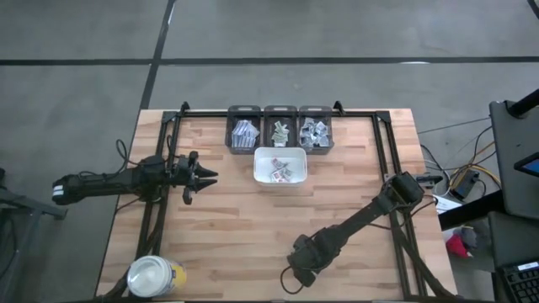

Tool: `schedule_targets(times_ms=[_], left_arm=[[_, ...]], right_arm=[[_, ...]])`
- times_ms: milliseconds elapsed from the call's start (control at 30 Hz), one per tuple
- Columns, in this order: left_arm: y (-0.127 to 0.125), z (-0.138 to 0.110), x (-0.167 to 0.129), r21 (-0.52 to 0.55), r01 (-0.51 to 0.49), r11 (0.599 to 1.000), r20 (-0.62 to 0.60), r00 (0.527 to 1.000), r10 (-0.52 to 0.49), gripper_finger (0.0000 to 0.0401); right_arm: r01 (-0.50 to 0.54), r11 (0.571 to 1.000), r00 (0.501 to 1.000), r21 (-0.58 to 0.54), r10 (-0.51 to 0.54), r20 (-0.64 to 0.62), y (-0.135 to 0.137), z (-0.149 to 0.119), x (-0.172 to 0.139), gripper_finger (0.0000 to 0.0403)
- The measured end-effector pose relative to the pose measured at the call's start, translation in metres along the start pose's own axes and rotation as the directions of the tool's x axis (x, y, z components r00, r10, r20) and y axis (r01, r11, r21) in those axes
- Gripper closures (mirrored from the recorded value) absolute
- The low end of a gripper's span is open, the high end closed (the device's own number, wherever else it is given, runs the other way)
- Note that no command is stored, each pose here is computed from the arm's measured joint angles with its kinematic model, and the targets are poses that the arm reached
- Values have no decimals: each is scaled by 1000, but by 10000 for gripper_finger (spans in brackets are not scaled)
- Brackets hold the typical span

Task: Pick & Place First Aid Supplies
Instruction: Put the orange ointment pack into the white bin

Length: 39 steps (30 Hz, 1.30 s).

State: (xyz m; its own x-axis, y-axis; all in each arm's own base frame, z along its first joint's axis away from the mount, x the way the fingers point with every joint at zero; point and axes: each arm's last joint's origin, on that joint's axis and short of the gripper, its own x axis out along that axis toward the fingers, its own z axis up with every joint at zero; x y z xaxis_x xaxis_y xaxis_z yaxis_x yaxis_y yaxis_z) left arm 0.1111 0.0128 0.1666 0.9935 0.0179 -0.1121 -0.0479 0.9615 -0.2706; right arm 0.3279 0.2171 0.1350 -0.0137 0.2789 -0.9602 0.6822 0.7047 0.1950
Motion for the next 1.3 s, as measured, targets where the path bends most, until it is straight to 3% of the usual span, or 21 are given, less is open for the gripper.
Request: schedule_targets(times_ms=[500, 733, 1000, 1300], left_arm=[[0, 0, 0, -1, 0, 1000, 0, 1000, 0, 282], [0, 0, 0, -1, 0, 1000, 0, 1000, 0, 282], [0, 0, 0, 13, 0, 1000, 0, 1000, 0, 282], [0, -1, 0, 53, -3, 999, -11, 1000, 3, 282]], right_arm=[[65, 996, 993, -65, -71, -96, -9, -5, -2, 394], [-48, 967, 986, -250, 5, -167, -5, -12, -21, 395], [-133, 897, 991, -421, 114, -72, 5, -1, -54, 395], [-83, 850, 977, -521, 174, 127, 1, 51, -88, 395]])
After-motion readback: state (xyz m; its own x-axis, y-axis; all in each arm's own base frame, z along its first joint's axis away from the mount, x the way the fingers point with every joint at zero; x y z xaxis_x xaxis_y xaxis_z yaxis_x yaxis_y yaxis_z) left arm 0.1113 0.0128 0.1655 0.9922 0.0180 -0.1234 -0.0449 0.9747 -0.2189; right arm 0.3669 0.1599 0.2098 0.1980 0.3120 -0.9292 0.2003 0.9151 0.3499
